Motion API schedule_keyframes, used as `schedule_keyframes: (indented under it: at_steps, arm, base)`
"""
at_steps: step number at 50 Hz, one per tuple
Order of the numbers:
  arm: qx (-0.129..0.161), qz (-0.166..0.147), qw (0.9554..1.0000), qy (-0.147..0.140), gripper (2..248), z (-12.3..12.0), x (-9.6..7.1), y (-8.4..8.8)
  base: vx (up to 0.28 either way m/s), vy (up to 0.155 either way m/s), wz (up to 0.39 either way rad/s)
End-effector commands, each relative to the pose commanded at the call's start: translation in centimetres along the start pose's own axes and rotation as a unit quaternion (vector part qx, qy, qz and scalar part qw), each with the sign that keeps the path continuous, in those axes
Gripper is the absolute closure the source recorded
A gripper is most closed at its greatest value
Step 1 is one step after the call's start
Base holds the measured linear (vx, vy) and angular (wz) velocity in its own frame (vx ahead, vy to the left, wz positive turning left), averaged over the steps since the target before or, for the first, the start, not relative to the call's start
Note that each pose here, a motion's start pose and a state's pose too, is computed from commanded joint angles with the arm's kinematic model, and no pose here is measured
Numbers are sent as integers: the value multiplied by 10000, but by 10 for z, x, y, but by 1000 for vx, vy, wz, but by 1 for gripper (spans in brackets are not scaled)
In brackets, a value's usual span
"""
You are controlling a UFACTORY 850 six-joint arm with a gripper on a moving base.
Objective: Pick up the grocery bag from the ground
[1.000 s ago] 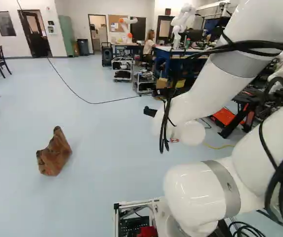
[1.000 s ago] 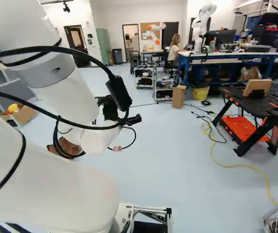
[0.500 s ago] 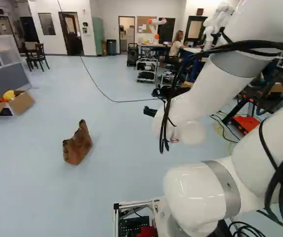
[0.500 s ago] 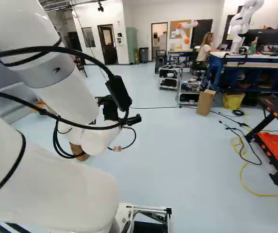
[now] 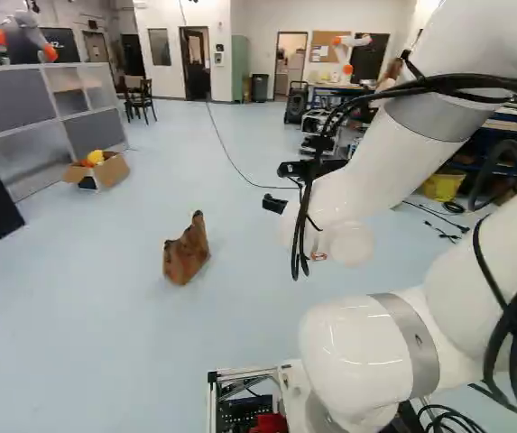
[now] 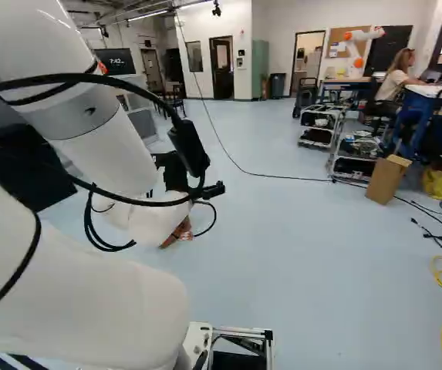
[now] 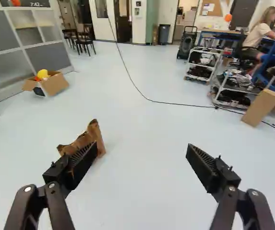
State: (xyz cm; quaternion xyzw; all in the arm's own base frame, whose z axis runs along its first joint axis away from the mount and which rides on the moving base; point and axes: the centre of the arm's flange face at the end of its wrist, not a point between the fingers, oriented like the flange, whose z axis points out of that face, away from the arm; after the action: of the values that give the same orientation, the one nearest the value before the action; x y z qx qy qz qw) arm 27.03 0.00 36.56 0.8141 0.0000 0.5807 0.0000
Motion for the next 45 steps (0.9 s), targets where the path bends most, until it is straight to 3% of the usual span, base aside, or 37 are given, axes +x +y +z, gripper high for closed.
schedule_keyframes:
  at_steps: [27, 45]
  arm:
    - [0, 0, 10000, 0, 3, 0, 0, 0]
    - [0, 0, 10000, 0, 3, 0, 0, 0]
  base:
    - [128, 123, 403]
    - [219, 61, 49]
